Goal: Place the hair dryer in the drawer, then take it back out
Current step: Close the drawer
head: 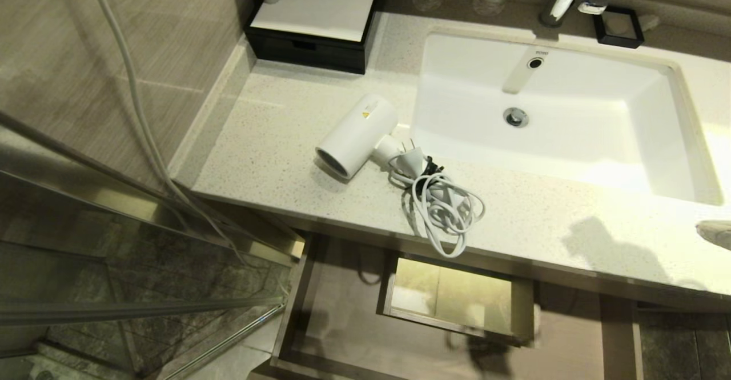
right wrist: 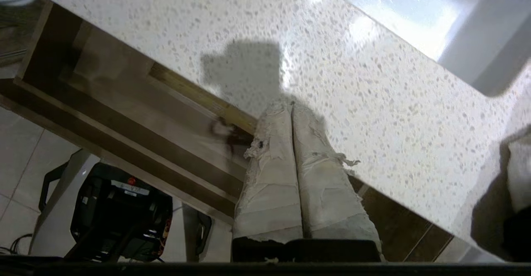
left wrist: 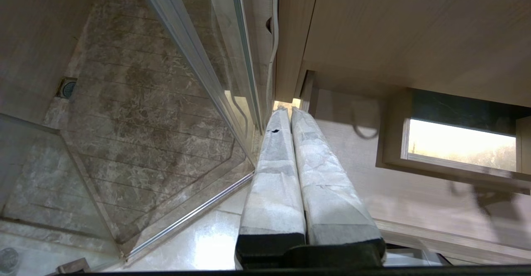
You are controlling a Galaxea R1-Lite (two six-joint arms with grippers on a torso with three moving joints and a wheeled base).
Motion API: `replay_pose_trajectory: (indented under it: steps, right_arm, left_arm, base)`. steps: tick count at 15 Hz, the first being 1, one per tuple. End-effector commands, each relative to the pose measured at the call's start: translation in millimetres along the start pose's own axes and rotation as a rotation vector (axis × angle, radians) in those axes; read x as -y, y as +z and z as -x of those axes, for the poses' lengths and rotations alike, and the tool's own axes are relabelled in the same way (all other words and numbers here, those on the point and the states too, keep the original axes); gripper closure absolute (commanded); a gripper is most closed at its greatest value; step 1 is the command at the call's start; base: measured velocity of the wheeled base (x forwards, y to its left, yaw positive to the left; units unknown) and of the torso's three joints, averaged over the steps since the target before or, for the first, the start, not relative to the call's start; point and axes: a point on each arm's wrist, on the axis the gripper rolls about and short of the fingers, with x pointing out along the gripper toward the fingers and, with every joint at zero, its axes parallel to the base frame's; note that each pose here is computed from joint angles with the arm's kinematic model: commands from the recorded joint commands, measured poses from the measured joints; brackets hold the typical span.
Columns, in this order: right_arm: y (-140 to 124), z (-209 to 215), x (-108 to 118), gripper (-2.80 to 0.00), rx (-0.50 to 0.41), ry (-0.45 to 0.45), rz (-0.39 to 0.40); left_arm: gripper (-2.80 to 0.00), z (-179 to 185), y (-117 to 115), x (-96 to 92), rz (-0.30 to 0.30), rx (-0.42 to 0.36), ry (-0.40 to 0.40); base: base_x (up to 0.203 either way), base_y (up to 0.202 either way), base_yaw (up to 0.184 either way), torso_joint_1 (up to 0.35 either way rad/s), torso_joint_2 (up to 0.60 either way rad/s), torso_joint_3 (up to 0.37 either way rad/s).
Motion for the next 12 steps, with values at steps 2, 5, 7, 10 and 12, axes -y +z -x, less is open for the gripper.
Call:
replay_pose_trajectory:
  steps: [2, 5, 7, 10, 12]
  right_arm:
    - [-34.3, 26.0, -7.8, 0.00, 0.033, -0.054, 0.000]
    - [-46.2, 27.4, -9.0, 0.00, 0.034, -0.095, -0.019]
    - [-53.0, 34.0, -11.0, 0.00, 0.082, -0.114, -0.039]
    - [-69.6, 44.8, -17.1, 0.00, 0.157, -0.112, -0.042]
    - [-86.6, 48.0, -22.1, 0.00, 0.160, -0.119, -0.038]
  left_arm:
    - [0.00, -0.1, -0.4, 0.0, 0.000, -0.002, 0.000]
    - [0.00, -0.1, -0.2, 0.0, 0.000, -0.001, 0.000]
    - [0.00, -0.1, -0.4, 0.0, 0.000, -0.002, 0.000]
    - [0.00, -0.1, -0.4, 0.0, 0.001, -0.002, 0.000]
    - [0.00, -0.1, -0.3, 0.0, 0.000, -0.001, 0.000]
  base:
    - [0.000, 0.000, 0.000, 0.000, 0.00, 0.000]
    - [0.000, 0.000, 0.000, 0.000, 0.00, 0.000]
    - [0.000, 0.000, 0.000, 0.000, 0.00, 0.000]
    - [0.000, 0.000, 0.000, 0.000, 0.00, 0.000]
    - [0.000, 0.000, 0.000, 0.000, 0.00, 0.000]
